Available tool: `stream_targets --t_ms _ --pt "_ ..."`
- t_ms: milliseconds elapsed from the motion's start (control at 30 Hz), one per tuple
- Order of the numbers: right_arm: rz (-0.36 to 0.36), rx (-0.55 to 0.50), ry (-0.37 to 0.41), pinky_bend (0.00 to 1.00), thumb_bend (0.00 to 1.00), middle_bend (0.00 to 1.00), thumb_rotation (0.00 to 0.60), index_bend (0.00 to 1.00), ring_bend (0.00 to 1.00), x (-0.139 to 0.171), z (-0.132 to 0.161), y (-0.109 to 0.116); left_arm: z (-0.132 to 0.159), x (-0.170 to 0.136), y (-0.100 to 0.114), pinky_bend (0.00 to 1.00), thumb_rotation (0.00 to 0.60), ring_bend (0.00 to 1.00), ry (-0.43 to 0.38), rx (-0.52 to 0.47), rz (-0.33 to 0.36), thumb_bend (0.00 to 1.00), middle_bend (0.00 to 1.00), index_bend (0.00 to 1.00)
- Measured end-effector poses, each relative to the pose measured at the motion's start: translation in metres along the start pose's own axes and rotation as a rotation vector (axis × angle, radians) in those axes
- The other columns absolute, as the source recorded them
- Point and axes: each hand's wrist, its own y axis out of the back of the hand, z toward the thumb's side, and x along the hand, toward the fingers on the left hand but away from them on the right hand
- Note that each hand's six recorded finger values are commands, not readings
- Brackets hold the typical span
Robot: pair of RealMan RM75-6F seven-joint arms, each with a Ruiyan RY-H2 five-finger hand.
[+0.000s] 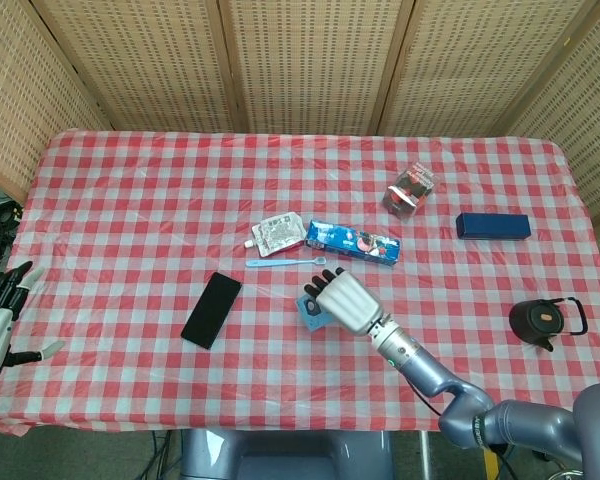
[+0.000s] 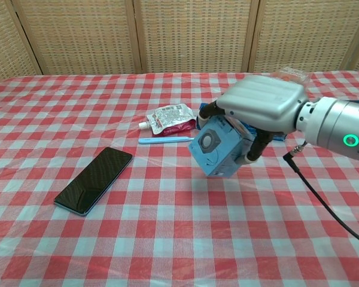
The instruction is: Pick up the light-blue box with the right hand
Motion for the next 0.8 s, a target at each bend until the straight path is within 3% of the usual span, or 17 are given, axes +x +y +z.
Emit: stream_targets --t_ms 133,267,367,433,467,533,600,800 --pt "0.018 -0.259 -0.049 0.63 0.53 0.55 0.600 0.47 0.51 0.005 -0.004 -0.004 0.000 0.000 0.000 0.00 0.600 0.00 0.001 0.000 0.003 0.00 0.00 0.00" --pt "0.077 -0.503 -0.143 0.63 0.54 0.55 0.600 0.47 0.51 0.018 -0.013 -0.028 0.001 -0.001 0.001 0.00 0.600 0.00 -0.001 0.000 0.004 0.00 0.00 0.00" --pt "0.107 -0.593 -0.194 0.63 0.54 0.55 0.600 0.47 0.51 0.025 -0.016 -0.044 0.001 -0.001 0.001 0.00 0.600 0.00 0.000 0.001 0.005 0.00 0.00 0.00" --pt "0.116 -0.613 -0.212 0.58 0.51 0.51 0.600 0.43 0.49 0.027 -0.018 -0.051 0.001 -0.001 0.000 0.00 0.600 0.00 0.000 0.001 0.003 0.00 0.00 0.00" --pt "0.123 -0.622 -0.223 0.50 0.45 0.45 0.600 0.36 0.43 0.028 -0.020 -0.055 0.001 -0.001 0.000 0.00 0.600 0.00 0.000 0.002 0.003 0.00 0.00 0.00" --pt "0.141 -0.626 -0.227 0.18 0.24 0.19 0.600 0.12 0.18 0.030 -0.021 -0.059 0.001 -0.001 0.000 0.00 0.600 0.00 0.000 0.003 0.003 0.00 0.00 0.00" --pt "0.163 -0.629 -0.224 0.01 0.12 0.03 0.600 0.01 0.03 0.034 -0.023 -0.062 0.001 -0.001 0.000 0.00 0.600 0.00 0.001 0.004 0.002 0.00 0.00 0.00" --pt "0.140 -0.584 -0.230 0.00 0.08 0.00 0.600 0.00 0.00 0.045 -0.035 -0.050 0.001 -0.001 0.000 0.00 0.600 0.00 -0.001 0.001 0.002 0.00 0.00 0.00"
